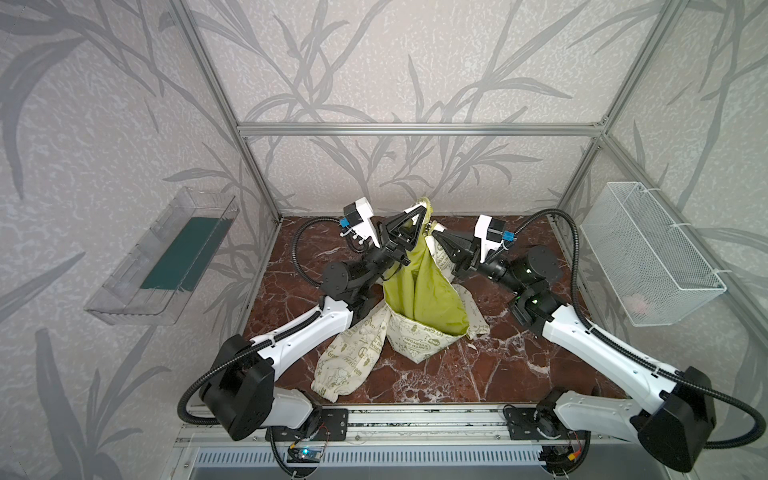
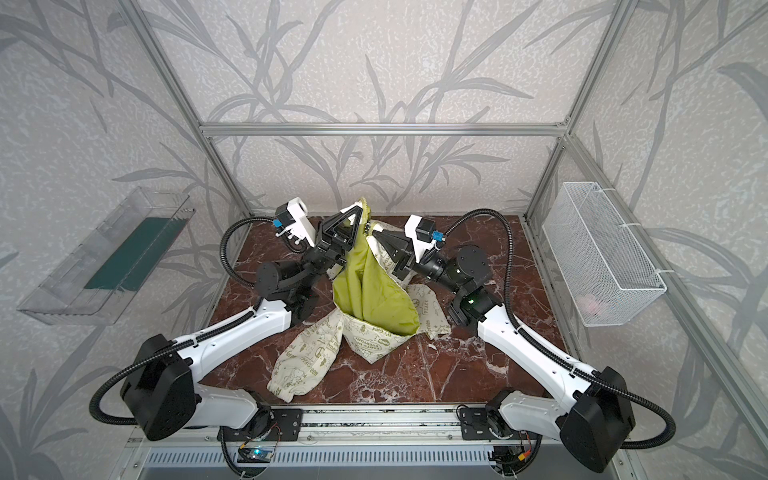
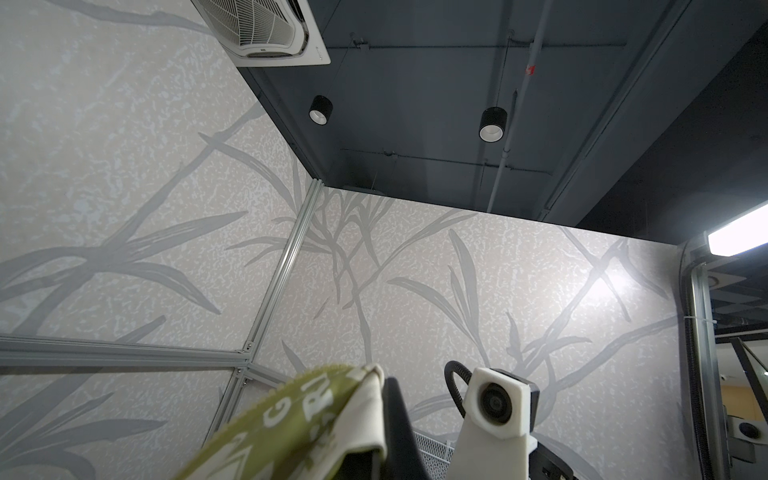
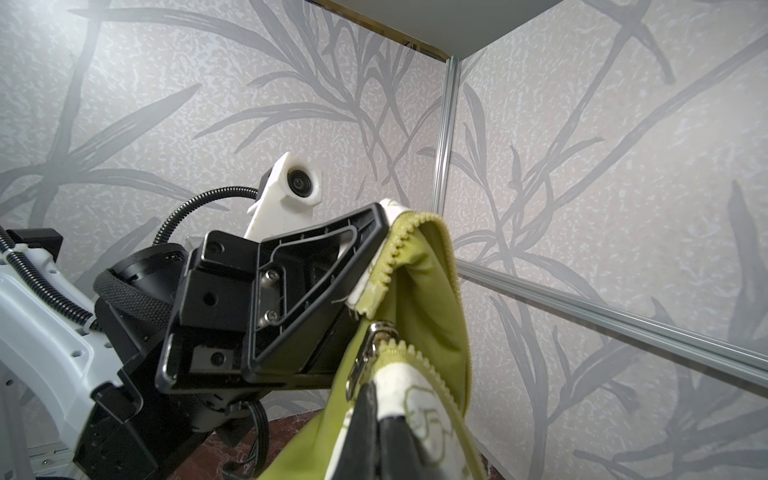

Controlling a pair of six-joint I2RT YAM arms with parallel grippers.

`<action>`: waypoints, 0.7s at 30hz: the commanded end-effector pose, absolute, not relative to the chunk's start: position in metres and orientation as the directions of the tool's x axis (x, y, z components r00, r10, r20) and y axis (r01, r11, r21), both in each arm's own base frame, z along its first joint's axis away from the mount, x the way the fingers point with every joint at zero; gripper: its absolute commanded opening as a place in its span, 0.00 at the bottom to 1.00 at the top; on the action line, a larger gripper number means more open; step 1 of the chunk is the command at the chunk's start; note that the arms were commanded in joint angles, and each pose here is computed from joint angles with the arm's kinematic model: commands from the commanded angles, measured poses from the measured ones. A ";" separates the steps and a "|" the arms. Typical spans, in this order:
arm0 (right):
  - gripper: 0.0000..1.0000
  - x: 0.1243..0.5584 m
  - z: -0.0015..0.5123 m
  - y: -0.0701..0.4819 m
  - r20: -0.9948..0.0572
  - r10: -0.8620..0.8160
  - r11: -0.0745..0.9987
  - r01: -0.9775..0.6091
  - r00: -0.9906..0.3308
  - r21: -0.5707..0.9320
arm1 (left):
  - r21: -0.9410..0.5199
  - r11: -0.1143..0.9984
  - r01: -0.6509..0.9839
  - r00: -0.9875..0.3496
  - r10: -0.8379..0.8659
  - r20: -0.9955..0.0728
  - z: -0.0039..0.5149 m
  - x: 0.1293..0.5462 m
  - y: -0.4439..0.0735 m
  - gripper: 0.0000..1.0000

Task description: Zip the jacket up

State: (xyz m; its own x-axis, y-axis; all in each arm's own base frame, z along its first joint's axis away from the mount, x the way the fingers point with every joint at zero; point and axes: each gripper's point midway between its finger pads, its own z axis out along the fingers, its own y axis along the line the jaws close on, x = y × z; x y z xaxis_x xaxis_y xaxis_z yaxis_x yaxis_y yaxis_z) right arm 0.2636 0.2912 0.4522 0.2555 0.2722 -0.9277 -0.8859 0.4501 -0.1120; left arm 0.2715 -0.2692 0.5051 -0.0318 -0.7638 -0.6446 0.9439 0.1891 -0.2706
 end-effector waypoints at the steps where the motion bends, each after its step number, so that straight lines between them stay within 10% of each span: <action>1: 0.00 0.248 0.490 0.278 -0.871 0.353 0.457 -0.875 0.341 -0.157 | -0.209 0.167 0.964 0.011 -0.804 -0.595 0.527 0.252 -0.257 0.00; 21: 0.00 0.244 0.498 0.277 -0.866 0.371 0.441 -0.884 0.335 -0.153 | -0.218 0.176 0.960 0.011 -0.803 -0.597 0.523 0.252 -0.256 0.00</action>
